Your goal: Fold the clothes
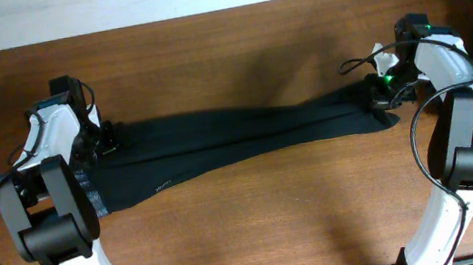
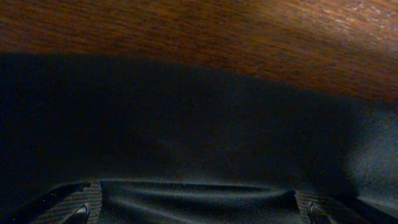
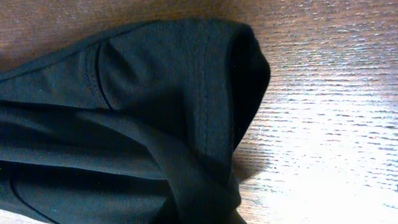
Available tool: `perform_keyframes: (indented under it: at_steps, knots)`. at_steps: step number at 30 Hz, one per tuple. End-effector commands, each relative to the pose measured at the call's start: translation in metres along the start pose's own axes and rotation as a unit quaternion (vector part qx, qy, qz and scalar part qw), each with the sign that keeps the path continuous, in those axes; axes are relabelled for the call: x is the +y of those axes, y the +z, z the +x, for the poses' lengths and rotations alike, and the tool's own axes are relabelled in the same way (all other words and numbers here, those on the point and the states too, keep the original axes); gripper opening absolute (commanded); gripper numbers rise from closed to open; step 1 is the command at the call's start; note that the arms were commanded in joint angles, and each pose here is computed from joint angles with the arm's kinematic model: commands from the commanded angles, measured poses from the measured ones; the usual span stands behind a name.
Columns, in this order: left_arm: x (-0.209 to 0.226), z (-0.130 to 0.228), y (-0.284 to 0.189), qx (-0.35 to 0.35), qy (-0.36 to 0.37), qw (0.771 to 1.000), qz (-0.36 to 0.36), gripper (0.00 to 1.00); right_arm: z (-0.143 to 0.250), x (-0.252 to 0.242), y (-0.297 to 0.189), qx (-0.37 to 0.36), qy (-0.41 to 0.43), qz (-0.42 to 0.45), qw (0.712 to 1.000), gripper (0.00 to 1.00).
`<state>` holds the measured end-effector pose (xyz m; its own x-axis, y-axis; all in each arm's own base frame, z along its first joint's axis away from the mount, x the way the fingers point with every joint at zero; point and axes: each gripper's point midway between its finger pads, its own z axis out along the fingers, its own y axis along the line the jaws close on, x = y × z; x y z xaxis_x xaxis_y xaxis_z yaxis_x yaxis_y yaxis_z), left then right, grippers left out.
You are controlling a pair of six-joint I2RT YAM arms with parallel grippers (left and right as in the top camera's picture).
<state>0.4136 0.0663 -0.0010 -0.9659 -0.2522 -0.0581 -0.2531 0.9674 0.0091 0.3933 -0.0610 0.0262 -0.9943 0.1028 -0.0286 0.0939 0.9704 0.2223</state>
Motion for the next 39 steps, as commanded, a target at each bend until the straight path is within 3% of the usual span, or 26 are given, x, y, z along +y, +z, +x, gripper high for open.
perform_keyframes:
  at_steps: [1,13,20,27,28,29,30,31,32,34,39]
  knots:
    - [0.011,0.003,0.018,0.006,-0.006,1.0,-0.016,0.99,-0.004,-0.022,-0.007,-0.006,0.015,0.037,0.999,0.04]
    - [0.001,-0.026,0.007,-0.045,-0.006,0.999,0.009,0.99,-0.003,-0.008,-0.006,-0.005,0.016,-0.003,1.0,0.04]
    - [-0.025,-0.049,-0.031,-0.062,0.001,0.995,0.081,1.0,-0.003,-0.007,-0.006,-0.004,0.016,-0.005,1.0,0.04]
    - [-0.027,-0.06,-0.073,-0.069,0.004,0.994,0.083,0.98,-0.004,-0.003,-0.006,-0.006,0.016,-0.016,1.0,0.04]
    - [-0.028,-0.059,-0.077,-0.067,0.005,0.994,0.082,0.91,-0.004,-0.003,-0.006,-0.007,0.016,-0.016,1.0,0.04]
    - [-0.028,-0.057,-0.078,-0.063,0.006,0.995,0.081,0.69,-0.004,-0.003,-0.006,-0.007,0.016,-0.015,1.0,0.04]
    - [-0.028,-0.053,-0.078,-0.055,0.012,0.995,0.08,0.37,-0.004,-0.003,-0.006,-0.006,0.016,-0.015,1.0,0.04]
    - [-0.028,-0.049,-0.076,-0.047,0.013,0.996,0.076,0.2,-0.004,-0.003,-0.006,-0.007,0.016,-0.015,1.0,0.04]
    - [-0.026,-0.044,-0.073,-0.037,0.013,0.997,0.067,0.1,-0.004,-0.003,-0.006,-0.007,0.016,-0.016,1.0,0.04]
    - [-0.019,-0.029,-0.058,-0.012,0.017,0.999,0.036,0.04,-0.004,-0.003,-0.006,-0.007,0.016,-0.015,1.0,0.04]
    - [-0.009,0.001,-0.03,0.033,0.035,0.998,-0.031,0.01,-0.005,-0.004,-0.006,-0.009,0.015,-0.015,1.0,0.04]
